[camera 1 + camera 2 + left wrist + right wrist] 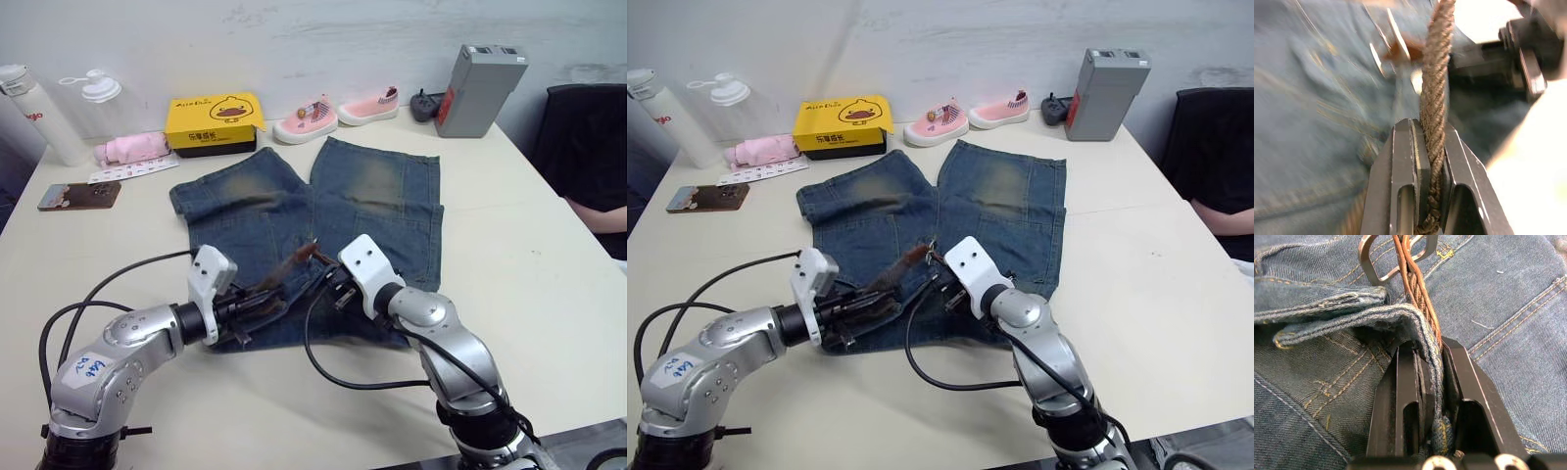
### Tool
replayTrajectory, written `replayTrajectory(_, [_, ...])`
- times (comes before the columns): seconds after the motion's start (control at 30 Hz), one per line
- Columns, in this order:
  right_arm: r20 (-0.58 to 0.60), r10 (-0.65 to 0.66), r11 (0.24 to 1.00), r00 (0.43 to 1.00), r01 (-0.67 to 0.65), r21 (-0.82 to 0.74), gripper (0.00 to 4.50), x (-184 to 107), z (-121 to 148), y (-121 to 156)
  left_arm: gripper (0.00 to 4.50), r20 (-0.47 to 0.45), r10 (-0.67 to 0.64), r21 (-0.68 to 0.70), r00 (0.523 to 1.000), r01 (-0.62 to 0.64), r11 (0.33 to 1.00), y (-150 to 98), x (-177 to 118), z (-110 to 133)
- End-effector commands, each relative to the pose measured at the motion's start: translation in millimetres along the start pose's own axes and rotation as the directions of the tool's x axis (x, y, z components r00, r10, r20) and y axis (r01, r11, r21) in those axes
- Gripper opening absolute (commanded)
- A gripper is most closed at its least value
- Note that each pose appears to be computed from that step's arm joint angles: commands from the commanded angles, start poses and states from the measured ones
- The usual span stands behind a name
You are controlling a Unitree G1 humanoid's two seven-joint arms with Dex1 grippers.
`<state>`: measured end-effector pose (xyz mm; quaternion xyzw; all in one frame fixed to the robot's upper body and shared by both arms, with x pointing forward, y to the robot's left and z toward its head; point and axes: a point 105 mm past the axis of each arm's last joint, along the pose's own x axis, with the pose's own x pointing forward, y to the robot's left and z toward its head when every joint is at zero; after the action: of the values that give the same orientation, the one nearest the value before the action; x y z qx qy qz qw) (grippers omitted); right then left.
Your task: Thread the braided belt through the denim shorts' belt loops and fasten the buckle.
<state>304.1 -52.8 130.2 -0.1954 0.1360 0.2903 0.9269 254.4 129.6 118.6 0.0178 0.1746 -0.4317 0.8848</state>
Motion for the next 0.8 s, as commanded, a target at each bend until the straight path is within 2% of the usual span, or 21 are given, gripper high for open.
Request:
replayTrajectory(0.03, [0.076, -0.036, 0.999, 0.996, 0.038, -0.027, 0.03, -6.5, 18.6, -7.0, 0.0, -0.005, -0.004, 0.033, 1.0, 0.004, 0.999, -0.5, 4.5, 0.1])
replayTrajectory(0.2, [0.121, -0.009, 0.999, 0.993, 0.015, -0.045, 0.03, -11.2, 29.3, -2.3, 0.0, -0.032, 0.03, 0.023, 0.999, -0.029, 0.999, 8.3, 9.9, -4.9])
replayTrajectory(0.4, [0.132, -0.01, 0.999, 0.991, 0.016, -0.044, 0.03, -14.7, 32.6, -2.6, 0.0, -0.113, 0.06, 0.02, 0.992, -0.058, 0.998, 17.0, 7.0, -22.8])
replayTrajectory(0.53, [0.13, -0.009, 0.999, 0.991, 0.015, -0.041, 0.03, -15.3, 32.7, -2.4, 0.0, -0.059, 0.091, -0.052, 0.994, -0.094, 0.994, 26.1, 6.8, -13.9])
replayTrajectory(0.67, [0.109, -0.011, 0.999, 0.994, 0.015, -0.042, 0.03, -14.4, 26.3, -2.0, 0.0, 0.028, 0.06, -0.105, 0.998, -0.057, 0.993, 22.7, 7.1, 3.2])
replayTrajectory(0.8, [0.114, -0.012, 0.999, 0.993, 0.017, -0.04, 0.03, -14.3, 27.5, -2.5, 0.0, -0.055, 0.088, -0.08, 0.995, -0.092, 0.993, 25.7, 5.6, -13.2])
